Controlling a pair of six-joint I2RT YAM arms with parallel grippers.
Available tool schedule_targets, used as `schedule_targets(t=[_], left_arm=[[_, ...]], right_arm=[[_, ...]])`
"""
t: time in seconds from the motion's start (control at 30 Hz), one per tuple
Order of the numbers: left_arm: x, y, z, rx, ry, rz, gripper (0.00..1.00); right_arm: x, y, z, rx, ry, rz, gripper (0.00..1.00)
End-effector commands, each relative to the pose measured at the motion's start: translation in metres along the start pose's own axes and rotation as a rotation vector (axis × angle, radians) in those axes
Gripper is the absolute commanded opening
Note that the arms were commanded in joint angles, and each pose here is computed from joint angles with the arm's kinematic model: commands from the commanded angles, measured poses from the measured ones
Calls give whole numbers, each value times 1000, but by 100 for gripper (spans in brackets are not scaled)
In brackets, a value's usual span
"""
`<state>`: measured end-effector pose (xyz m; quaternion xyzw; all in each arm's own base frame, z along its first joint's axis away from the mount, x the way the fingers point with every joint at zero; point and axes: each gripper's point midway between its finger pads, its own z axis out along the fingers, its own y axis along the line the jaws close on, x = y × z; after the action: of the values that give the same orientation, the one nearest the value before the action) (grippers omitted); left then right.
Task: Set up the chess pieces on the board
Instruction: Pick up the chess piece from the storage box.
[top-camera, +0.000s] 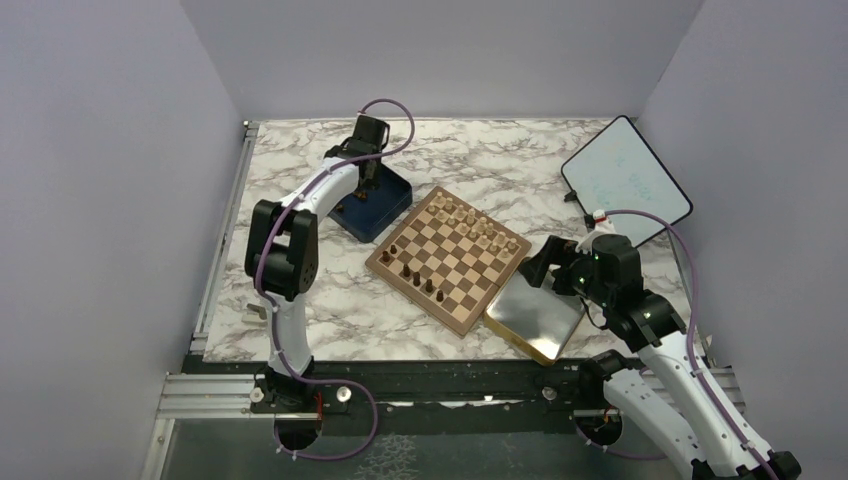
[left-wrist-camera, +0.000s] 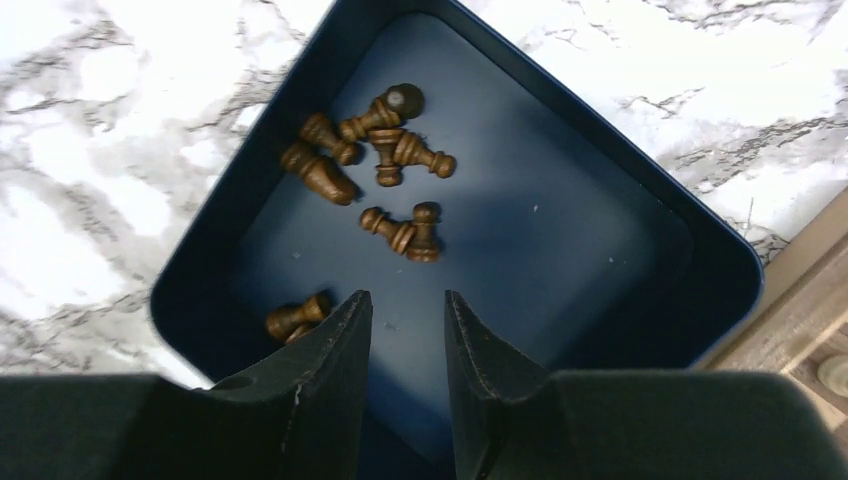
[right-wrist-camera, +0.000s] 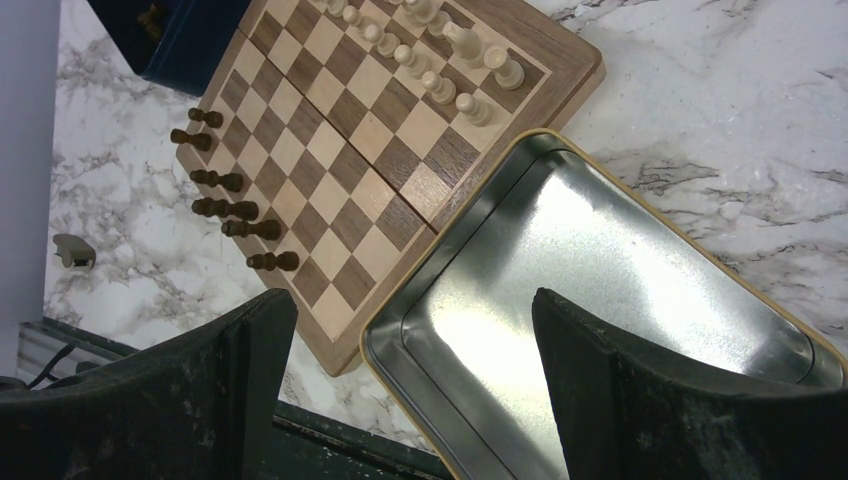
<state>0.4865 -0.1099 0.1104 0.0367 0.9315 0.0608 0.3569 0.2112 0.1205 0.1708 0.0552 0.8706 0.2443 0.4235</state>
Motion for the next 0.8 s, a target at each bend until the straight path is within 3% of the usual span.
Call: schedule_targets(t=[0.0, 0.17, 0.77], left_arm=[[-13, -12, 17, 45, -23, 13, 32], [-9, -11, 32, 42, -3, 16, 27], [18, -7, 59, 27, 60, 15, 26]], right_arm=[[-5, 1, 0, 0, -22, -13, 94], [-5, 0, 1, 6, -21, -11, 94], [-6, 0, 1, 9, -22, -11, 94]])
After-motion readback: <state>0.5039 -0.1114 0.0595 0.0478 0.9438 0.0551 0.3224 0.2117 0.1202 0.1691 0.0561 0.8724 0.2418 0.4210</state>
